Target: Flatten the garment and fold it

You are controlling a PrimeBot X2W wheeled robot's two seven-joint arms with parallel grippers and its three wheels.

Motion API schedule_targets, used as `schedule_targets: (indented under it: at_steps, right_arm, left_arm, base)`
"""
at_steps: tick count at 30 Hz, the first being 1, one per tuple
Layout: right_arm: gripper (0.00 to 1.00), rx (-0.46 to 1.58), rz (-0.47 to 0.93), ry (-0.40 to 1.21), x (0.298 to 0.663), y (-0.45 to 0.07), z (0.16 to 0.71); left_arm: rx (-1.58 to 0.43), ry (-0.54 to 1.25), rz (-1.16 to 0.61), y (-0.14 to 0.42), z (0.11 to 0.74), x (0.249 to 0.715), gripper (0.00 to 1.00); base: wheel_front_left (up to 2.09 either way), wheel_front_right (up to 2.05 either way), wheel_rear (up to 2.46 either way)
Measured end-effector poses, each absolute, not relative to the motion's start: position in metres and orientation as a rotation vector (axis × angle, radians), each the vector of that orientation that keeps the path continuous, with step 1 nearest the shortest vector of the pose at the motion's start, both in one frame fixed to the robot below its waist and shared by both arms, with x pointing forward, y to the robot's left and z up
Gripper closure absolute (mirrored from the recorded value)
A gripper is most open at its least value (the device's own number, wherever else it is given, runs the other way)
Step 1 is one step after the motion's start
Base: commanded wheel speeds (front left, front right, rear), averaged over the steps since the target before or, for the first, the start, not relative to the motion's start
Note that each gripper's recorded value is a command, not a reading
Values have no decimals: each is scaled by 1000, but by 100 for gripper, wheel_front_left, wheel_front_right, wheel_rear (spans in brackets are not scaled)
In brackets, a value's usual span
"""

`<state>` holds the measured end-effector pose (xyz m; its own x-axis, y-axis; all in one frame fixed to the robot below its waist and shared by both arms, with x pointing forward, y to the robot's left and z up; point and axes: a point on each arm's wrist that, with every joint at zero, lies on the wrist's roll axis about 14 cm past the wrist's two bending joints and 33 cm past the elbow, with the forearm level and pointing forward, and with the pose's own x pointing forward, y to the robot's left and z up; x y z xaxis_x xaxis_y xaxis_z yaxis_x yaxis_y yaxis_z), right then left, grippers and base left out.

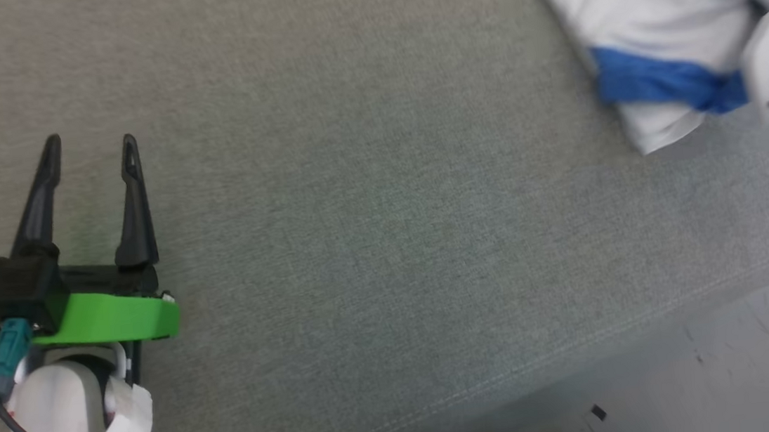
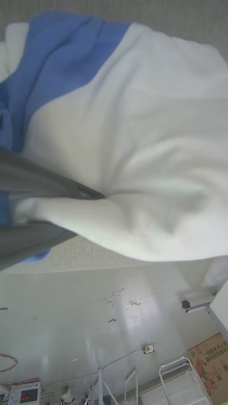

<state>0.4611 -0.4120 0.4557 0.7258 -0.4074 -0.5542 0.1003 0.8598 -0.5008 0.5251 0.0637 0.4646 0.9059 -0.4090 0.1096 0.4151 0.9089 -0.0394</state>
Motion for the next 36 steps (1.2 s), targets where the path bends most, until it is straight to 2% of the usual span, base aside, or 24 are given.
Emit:
schedule_targets:
  at_steps: [6,12,13,14,15,16,20,24,28,36]
  right_arm:
    - [100,-540,-408,726,456,-459,459]
    - [100,-563,-464,722,457,-478,455]
    - [91,-552,-469,712,459,-477,454]
    - [67,-545,-471,713,459,-476,452]
    - [30,-532,-481,716,458,-477,450]
    - [0,-512,-493,711,456,-478,449]
    - [0,-481,-548,626,453,-488,470]
    - [0,-442,-541,506,453,-479,486]
    - [0,-394,-474,366,461,-451,500]
    - [0,-238,-245,49,470,-356,544]
  left_arm:
    - [-69,-58,-447,57,442,534,0]
    - [-60,-28,-438,64,428,536,0]
    - [-57,-27,-435,65,428,535,0]
    - [-54,-26,-431,67,428,535,0]
    - [-53,-26,-426,69,429,535,0]
    - [-54,-25,-422,70,430,534,0]
    - [-72,-36,-407,72,436,529,0]
    - [-106,-43,-379,74,445,520,0]
    - [-135,-39,-341,82,453,507,0]
    - [-166,-47,-274,99,478,475,0]
  base:
    - [0,0,0]
    - [0,0,0]
    - [0,0,0]
    - [0,0,0]
    - [0,0,0]
    - [0,0,0]
    - [0,0,0]
    - [0,0,0]
    - [0,0,0]
    - [0,0,0]
